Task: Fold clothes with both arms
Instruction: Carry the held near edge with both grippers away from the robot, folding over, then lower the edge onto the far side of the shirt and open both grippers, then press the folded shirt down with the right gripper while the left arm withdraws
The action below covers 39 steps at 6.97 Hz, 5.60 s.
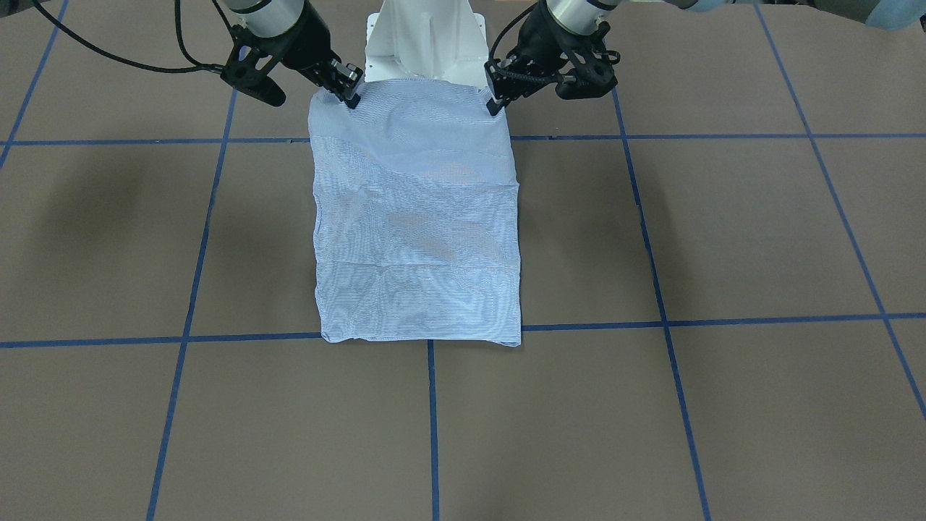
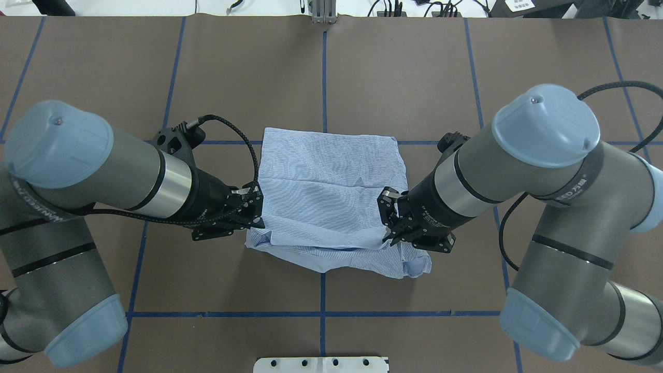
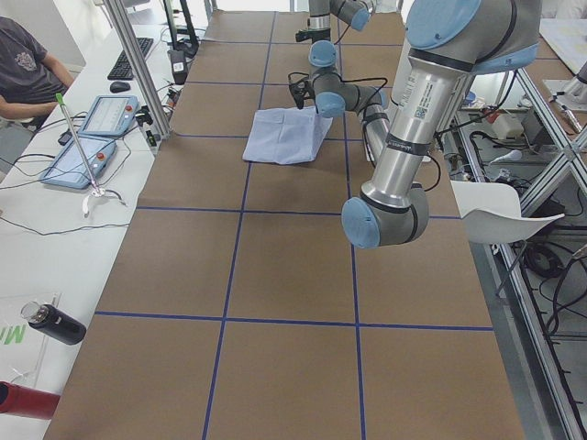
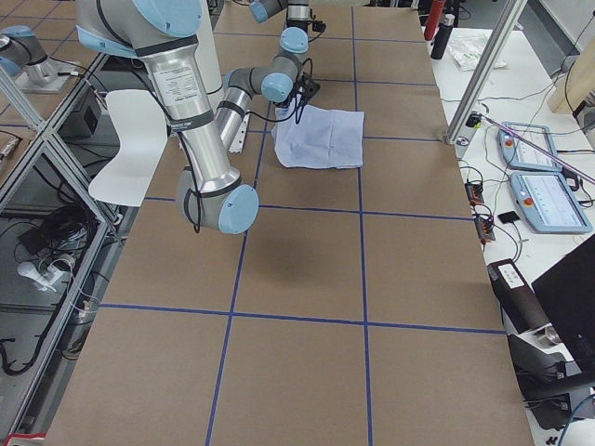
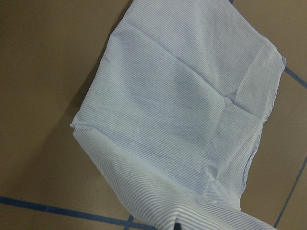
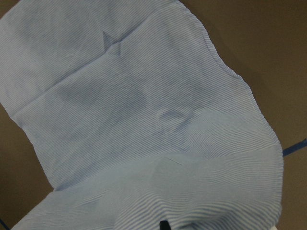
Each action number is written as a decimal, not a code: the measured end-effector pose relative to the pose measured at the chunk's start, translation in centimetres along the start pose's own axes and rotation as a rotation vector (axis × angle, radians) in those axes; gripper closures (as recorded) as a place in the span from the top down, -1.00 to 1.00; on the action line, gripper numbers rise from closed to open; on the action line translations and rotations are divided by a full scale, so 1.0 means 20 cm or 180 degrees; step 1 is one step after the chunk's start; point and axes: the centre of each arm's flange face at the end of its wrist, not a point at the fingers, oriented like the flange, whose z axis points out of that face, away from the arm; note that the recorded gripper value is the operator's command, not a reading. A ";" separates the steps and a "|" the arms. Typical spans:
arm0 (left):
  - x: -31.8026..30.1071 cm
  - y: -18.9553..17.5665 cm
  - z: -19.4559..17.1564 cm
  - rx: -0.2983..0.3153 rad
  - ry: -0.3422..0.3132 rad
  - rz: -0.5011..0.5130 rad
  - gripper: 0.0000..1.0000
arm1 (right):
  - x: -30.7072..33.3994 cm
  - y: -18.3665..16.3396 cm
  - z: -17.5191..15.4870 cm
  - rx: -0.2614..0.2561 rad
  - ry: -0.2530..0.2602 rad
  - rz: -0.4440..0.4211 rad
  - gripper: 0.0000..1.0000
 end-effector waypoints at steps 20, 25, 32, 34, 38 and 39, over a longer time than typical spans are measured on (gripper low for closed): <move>0.13 -0.97 0.50 0.0443 0.0148 -0.0129 -1.00 | -0.76 -0.93 0.46 0.0603 0.0305 -0.0311 -1.00; 0.07 -1.16 0.68 0.0646 0.0202 -0.0132 0.22 | -0.85 -1.14 0.68 0.0728 0.0339 -0.0301 0.36; 0.03 -1.35 0.50 0.0704 0.0210 -0.0160 1.00 | -0.93 -0.98 0.59 0.0712 0.0149 -0.0608 1.00; -0.05 -1.46 0.36 0.0708 0.0076 -0.0162 1.00 | -0.95 -0.75 0.70 0.0673 0.0133 -0.0865 1.00; -0.08 -1.51 0.25 0.0776 -0.0033 -0.0154 1.00 | -1.02 -0.63 0.93 0.1058 0.0411 -0.1839 1.00; -0.08 -1.51 0.24 0.0779 -0.0035 -0.0157 1.00 | -1.08 -0.66 0.97 0.1178 0.0519 -0.1982 0.99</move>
